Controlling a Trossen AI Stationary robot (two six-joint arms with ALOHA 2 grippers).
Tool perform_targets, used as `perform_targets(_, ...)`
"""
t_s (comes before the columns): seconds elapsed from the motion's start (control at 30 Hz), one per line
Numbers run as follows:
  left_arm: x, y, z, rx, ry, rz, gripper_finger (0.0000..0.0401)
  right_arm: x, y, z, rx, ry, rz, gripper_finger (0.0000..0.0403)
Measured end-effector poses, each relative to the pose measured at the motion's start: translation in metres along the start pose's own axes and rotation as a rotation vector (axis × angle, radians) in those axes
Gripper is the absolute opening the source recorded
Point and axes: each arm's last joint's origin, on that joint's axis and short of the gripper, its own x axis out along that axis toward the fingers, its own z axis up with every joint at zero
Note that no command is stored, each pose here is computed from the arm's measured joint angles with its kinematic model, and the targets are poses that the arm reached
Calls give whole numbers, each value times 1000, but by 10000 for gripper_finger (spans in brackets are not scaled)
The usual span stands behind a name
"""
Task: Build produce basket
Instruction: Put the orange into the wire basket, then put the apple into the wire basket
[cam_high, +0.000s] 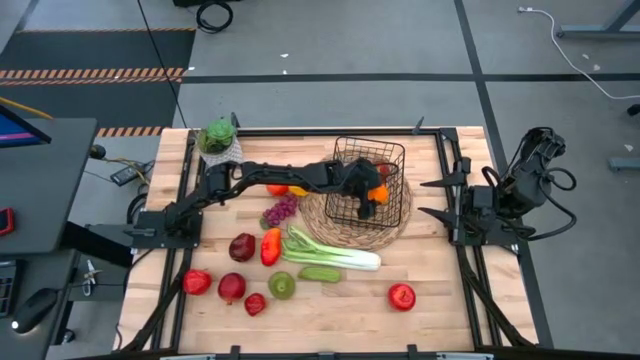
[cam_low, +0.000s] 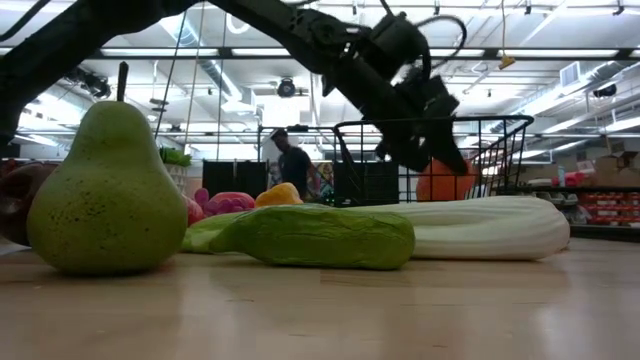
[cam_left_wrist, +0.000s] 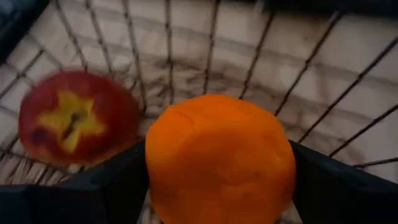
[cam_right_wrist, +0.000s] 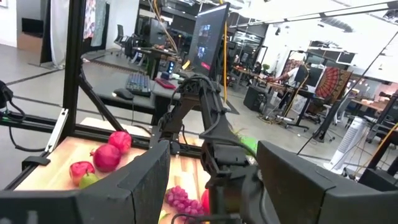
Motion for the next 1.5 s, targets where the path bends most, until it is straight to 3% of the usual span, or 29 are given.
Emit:
perform_targets(0.67, 2, -2, -2, -1, 17, -37, 330, 0, 0, 0, -5, 1, 1, 247)
perform_targets(1.0, 1, -2, -6, 0, 57, -38, 394, 0, 0, 0, -10, 2, 1, 247)
perform_targets(1.17, 0, -2, -8, 9, 83, -37, 395, 0, 0, 0, -9, 1, 1, 247)
perform_targets(1.3, -17, 0, 7, 61, 118, -42, 395, 0, 0, 0, -7, 2, 1, 247)
perform_targets(1.5, -69, -8, 46, 159, 101, -55, 395, 0, 1, -1, -3, 3, 2, 247)
